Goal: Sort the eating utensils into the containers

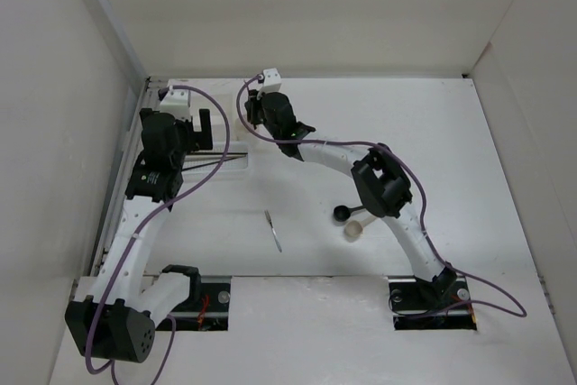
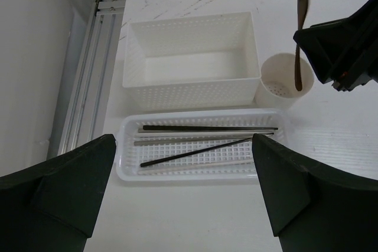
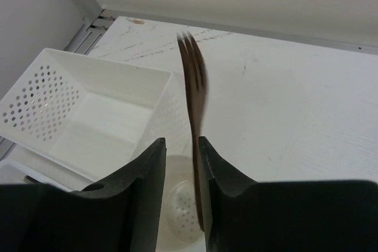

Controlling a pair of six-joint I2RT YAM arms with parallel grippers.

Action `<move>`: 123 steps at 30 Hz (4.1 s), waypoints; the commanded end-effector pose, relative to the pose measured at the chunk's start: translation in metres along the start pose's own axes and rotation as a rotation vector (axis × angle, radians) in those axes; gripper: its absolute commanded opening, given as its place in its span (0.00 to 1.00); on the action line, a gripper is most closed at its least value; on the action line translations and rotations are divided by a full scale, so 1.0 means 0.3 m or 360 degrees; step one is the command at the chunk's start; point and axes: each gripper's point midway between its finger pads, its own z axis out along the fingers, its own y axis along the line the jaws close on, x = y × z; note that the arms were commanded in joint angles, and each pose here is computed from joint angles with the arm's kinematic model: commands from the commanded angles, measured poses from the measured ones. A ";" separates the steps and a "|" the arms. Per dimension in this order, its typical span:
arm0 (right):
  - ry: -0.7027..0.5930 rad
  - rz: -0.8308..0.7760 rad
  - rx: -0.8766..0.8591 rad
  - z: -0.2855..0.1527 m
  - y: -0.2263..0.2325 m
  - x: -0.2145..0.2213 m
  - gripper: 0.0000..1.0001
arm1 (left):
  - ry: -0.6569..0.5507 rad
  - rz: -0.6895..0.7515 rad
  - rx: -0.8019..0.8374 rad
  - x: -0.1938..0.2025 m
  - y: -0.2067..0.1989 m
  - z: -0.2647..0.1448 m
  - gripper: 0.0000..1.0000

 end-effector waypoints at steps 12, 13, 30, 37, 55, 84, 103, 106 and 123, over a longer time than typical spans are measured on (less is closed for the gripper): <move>-0.0046 -0.0055 -0.0042 -0.039 0.059 -0.058 0.35 | -0.0090 0.0020 0.0002 -0.035 0.006 -0.012 1.00; -0.0080 -0.0042 -0.0074 -0.047 0.077 -0.098 0.35 | -0.0090 0.0020 0.0002 -0.035 0.006 -0.012 1.00; 0.0869 -0.0364 -0.0333 -0.831 0.214 0.197 0.91 | -0.0098 -0.0155 -0.0052 0.011 0.026 -0.066 1.00; 0.1196 -0.0228 -0.0212 -0.928 0.189 0.406 0.37 | -0.0170 -0.0186 -0.0047 -0.024 0.037 -0.111 1.00; 0.1477 -0.0344 -0.0156 -1.009 0.193 0.632 0.51 | -0.0229 -0.0169 -0.0081 -0.042 0.059 -0.155 1.00; 0.0409 -0.0067 -0.0389 -0.477 0.208 -0.143 0.00 | -0.0221 -0.0081 -0.0279 -0.044 0.152 -0.105 1.00; -0.0493 0.0204 -0.0494 -0.067 0.128 -0.312 0.00 | -0.0095 -0.0128 -0.0537 0.051 0.323 -0.033 1.00; -0.0498 0.0203 -0.0405 -0.050 0.093 -0.293 0.00 | -0.0108 -0.0133 -0.0552 0.045 0.333 -0.035 1.00; -0.0340 -0.0169 -0.0179 0.017 0.019 -0.134 0.00 | -0.0110 -0.0097 -0.0597 0.037 0.366 -0.013 1.00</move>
